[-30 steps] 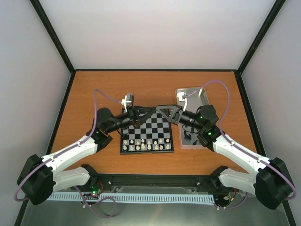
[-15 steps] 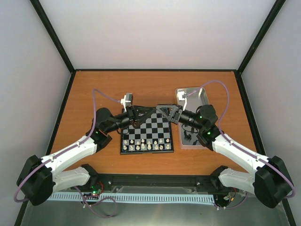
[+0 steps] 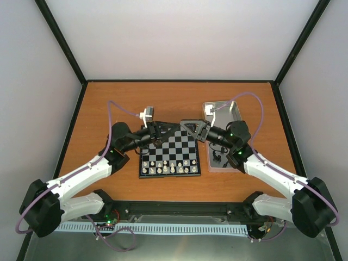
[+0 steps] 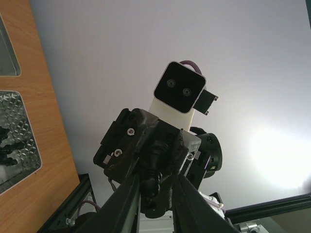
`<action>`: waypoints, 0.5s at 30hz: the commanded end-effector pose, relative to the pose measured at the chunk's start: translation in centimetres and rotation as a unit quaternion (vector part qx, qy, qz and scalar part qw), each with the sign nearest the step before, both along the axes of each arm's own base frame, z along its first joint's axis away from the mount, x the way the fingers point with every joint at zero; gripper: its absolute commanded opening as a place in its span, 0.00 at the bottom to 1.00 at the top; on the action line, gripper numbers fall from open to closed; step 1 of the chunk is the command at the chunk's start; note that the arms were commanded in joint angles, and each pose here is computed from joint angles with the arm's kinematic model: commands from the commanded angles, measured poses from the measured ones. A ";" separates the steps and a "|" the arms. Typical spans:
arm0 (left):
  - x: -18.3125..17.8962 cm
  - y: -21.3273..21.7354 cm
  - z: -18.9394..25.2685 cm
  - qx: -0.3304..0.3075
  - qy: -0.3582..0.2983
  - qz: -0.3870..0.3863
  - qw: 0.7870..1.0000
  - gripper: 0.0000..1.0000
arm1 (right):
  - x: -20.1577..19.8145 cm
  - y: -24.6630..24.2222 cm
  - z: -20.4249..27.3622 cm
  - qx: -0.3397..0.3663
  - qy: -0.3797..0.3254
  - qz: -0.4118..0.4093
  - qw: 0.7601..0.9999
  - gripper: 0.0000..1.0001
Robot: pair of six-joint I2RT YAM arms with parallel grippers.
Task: Set up the chess pieces on the board
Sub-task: Place the chess piece on the chessboard.
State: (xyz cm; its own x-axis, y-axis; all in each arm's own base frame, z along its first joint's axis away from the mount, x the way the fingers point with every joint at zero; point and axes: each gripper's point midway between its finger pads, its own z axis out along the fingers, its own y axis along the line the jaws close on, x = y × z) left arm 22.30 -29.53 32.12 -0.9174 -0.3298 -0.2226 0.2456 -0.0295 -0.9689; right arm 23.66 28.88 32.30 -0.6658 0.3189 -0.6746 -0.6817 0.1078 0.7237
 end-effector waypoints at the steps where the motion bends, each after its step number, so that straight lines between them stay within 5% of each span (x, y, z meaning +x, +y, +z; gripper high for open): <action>1: -0.4 -0.1 3.5 -0.025 -0.054 -0.010 0.998 0.15 | -0.1 0.5 -1.0 0.000 0.014 0.011 1.000 0.15; 8: 0.0 0.0 3.0 -0.012 -0.052 0.004 0.999 0.03 | -0.3 0.6 -1.2 -0.001 0.018 0.017 1.000 0.16; 15: 0.5 0.9 -2.2 0.103 -0.011 0.025 0.994 0.01 | 1.8 -1.8 -1.2 -0.046 0.021 -0.091 0.995 0.67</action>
State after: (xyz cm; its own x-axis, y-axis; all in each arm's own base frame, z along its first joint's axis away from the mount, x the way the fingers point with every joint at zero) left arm 22.63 -29.46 30.94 -0.9087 -0.3304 -0.2551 0.2516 0.0541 -0.9663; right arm 24.26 28.88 31.10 -0.6949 0.3210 -0.6435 -0.6349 0.1464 0.7586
